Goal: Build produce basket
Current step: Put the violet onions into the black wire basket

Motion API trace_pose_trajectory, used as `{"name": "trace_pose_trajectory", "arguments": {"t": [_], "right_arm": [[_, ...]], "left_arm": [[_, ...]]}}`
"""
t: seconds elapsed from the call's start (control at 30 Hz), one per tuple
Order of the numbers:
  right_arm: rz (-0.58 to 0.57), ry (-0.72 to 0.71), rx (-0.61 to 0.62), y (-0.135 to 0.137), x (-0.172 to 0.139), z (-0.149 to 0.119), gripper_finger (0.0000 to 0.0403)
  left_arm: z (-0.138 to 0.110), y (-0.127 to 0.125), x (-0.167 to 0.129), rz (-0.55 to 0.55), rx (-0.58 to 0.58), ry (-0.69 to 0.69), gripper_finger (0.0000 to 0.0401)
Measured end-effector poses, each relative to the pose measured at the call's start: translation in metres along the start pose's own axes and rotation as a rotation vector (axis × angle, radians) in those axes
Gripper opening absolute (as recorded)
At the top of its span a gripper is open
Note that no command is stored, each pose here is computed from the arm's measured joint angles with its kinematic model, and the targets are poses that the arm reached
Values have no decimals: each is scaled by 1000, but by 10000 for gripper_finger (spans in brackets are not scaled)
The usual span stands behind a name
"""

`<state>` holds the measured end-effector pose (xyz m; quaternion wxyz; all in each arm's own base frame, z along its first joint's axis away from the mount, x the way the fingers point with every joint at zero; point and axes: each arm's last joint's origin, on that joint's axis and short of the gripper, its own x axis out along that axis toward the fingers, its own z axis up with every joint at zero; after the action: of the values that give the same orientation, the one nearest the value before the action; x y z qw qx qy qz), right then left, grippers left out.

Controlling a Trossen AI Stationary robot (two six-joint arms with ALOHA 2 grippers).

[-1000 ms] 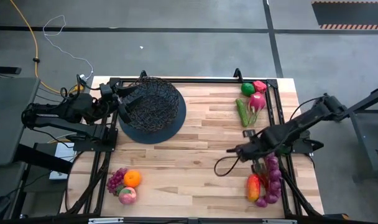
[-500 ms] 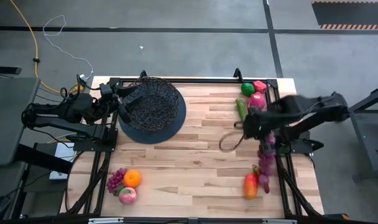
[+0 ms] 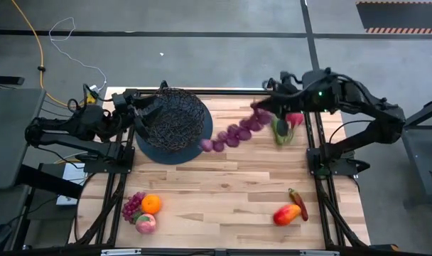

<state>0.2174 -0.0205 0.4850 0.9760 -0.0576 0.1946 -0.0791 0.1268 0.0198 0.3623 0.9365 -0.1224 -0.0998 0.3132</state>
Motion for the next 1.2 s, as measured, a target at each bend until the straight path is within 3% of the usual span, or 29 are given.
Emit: {"name": "trace_pose_trajectory", "arguments": {"t": [0.23, 0.5, 0.63, 0.8, 0.93, 1.2], "right_arm": [[-86, -145, -34, -15, 40, 17, 0], [-116, -230, -66, -24, 107, 23, 0], [-75, -236, -70, -29, 123, 28, 0], [-51, -259, -92, -29, 126, 37, 0], [-45, -263, -91, -30, 123, 39, 0], [-37, -239, -93, -29, 119, 37, 0]], "left_arm": [[1, -4, 5, 6, 109, -16, 269], [55, -7, -6, -16, 126, -161, 269], [68, -7, -10, -1, 154, -194, 269], [60, -6, -5, 86, 108, -141, 269], [48, -12, 5, 82, 86, -72, 275], [17, -25, 28, 38, 7, 112, 329]]}}
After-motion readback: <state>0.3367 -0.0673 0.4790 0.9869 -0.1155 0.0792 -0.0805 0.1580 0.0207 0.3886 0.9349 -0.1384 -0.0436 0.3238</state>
